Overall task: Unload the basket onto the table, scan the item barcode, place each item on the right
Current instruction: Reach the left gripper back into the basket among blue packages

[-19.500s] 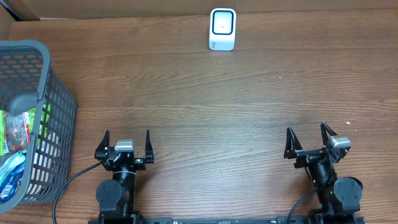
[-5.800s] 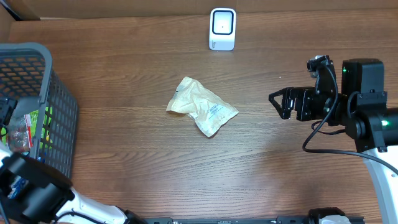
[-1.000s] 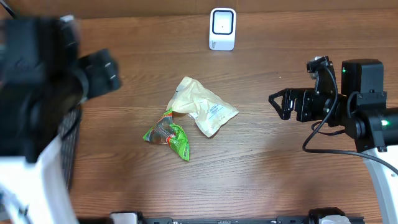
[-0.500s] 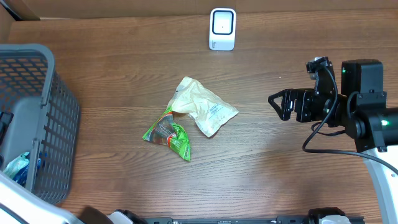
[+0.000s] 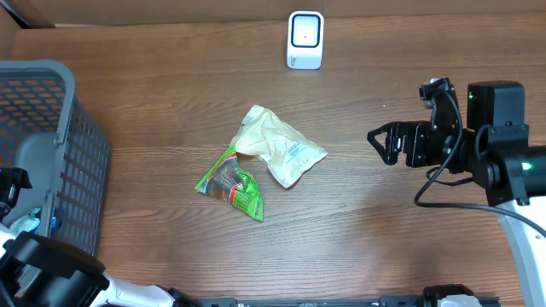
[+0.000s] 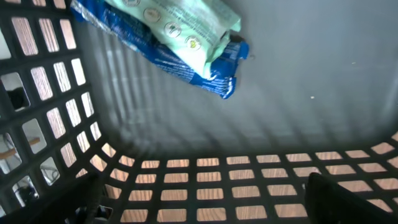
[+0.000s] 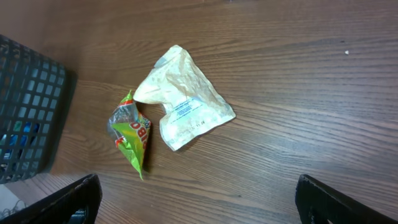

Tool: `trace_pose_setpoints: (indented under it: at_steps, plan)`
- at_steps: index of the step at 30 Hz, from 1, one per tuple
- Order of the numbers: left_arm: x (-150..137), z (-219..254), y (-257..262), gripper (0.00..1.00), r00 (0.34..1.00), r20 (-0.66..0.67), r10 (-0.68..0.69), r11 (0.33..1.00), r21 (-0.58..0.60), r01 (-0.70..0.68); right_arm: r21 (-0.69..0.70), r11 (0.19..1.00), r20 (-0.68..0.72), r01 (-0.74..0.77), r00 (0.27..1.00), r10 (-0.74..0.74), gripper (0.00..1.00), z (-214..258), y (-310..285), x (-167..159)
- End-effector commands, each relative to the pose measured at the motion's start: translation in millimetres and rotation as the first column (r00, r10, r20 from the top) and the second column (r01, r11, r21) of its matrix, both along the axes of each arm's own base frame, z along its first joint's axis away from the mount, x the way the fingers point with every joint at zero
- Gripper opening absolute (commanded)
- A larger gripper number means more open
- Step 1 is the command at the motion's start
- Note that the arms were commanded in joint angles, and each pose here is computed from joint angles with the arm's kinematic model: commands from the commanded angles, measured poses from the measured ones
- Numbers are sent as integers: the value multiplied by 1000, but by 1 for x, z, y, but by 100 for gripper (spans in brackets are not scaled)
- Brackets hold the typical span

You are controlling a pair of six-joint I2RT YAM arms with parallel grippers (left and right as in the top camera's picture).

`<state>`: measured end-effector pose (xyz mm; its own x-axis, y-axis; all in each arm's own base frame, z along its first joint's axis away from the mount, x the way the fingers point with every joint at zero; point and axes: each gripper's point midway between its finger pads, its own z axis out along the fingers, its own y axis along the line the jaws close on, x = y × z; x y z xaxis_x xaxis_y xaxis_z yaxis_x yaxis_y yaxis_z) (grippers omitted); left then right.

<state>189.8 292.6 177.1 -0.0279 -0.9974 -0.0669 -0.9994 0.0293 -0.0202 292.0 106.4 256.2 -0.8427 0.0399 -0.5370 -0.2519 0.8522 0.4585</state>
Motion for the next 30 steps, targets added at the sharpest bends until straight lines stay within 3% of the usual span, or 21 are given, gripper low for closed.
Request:
trace_pose_setpoints:
  at_steps: [1,10,18,30]
  plan:
    - [-7,-8,-1,95,999,-27,35,999,-3,-35,6,1000,-17,-10,1000,10,100,-4,3,6]
    - [-7,-9,-2,95,999,-26,38,999,1,-38,18,1000,-66,-20,998,21,100,-18,7,14]
    - [-22,-13,3,94,984,-97,151,988,45,-147,18,1000,-67,-20,998,21,100,-18,7,14]
    - [-25,-55,-11,93,988,-85,126,992,9,-125,18,1000,-63,-20,998,21,100,-18,7,15]
